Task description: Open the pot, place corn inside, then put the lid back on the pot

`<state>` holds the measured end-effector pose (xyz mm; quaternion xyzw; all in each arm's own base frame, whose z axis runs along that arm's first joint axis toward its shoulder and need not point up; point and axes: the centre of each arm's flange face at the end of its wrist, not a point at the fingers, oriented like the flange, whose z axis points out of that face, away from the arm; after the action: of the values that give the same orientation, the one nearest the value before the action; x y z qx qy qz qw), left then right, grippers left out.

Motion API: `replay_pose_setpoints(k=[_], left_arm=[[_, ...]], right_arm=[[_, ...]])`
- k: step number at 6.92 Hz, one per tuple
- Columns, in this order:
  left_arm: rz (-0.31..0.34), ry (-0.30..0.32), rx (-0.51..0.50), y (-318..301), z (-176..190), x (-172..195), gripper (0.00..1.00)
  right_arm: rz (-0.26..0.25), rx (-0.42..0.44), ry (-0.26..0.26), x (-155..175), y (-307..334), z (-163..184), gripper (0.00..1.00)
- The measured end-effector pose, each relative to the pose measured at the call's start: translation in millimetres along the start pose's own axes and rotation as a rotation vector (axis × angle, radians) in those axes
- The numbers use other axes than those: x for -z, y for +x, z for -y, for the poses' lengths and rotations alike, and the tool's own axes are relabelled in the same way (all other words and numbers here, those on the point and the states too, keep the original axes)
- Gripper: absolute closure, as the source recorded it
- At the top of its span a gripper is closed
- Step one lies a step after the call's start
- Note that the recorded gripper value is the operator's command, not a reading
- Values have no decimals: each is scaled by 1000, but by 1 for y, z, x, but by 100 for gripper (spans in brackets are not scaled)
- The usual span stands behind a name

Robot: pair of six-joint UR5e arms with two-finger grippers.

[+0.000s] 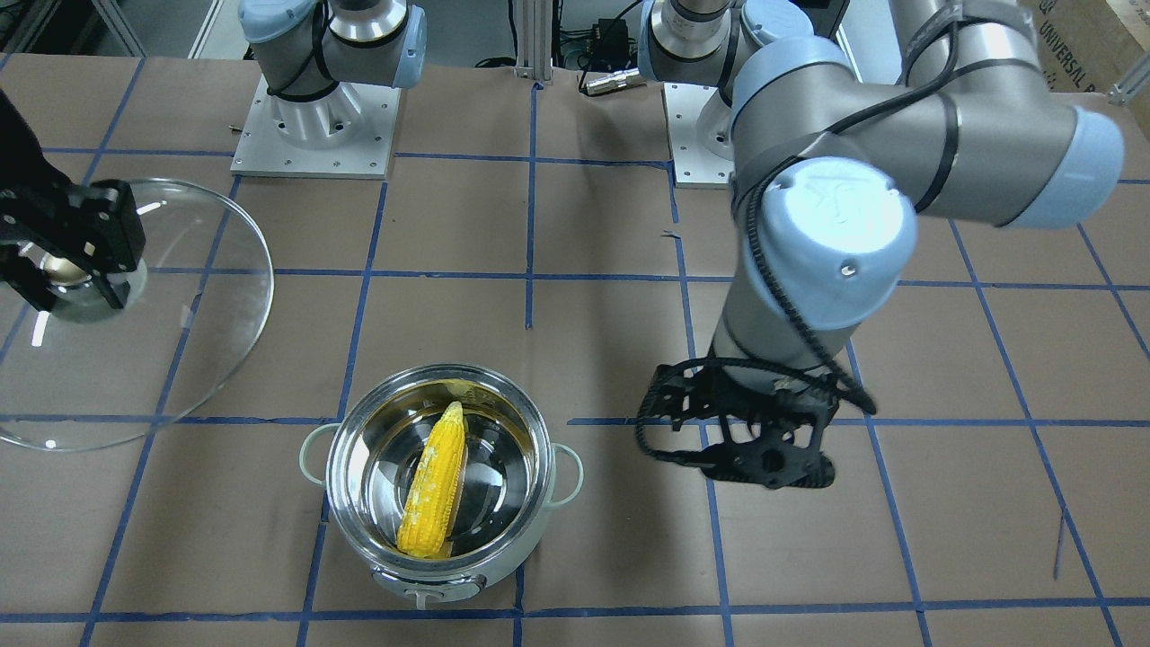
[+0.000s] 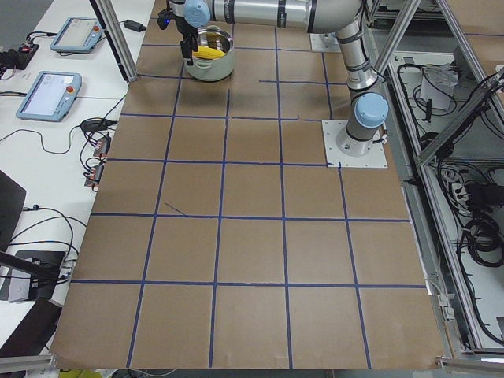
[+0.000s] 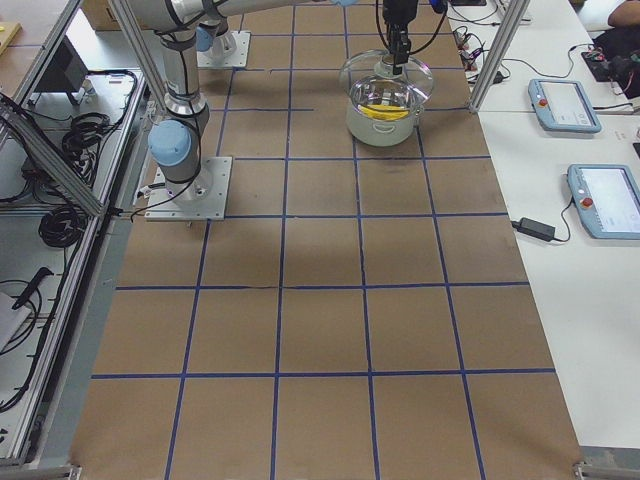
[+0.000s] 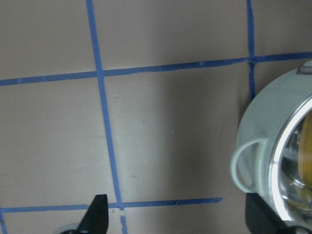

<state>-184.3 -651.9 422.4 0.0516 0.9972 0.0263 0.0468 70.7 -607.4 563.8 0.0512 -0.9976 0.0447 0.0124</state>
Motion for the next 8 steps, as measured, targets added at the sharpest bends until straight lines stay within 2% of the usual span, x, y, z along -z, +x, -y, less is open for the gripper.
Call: replay_pose_setpoints(k=[1,2,4,6,8], left_arm=[[-5,-12,23,-42,-46,8,0],[-15,-11,60,-69,-90,17,0],[-47,34,89,-73,-148,44,0],[-70,66,97,-67,-165,60,0],[-76,55,115,-63,-164,61,0]], right_arm=[[38,14,-16,-23,-6,17,95],[51,21,-21,-33,-9,25,95],[53,23,-30,-36,-4,28,95],[30,26,-29,-22,-1,19,94],[14,32,14,12,-8,1,94]])
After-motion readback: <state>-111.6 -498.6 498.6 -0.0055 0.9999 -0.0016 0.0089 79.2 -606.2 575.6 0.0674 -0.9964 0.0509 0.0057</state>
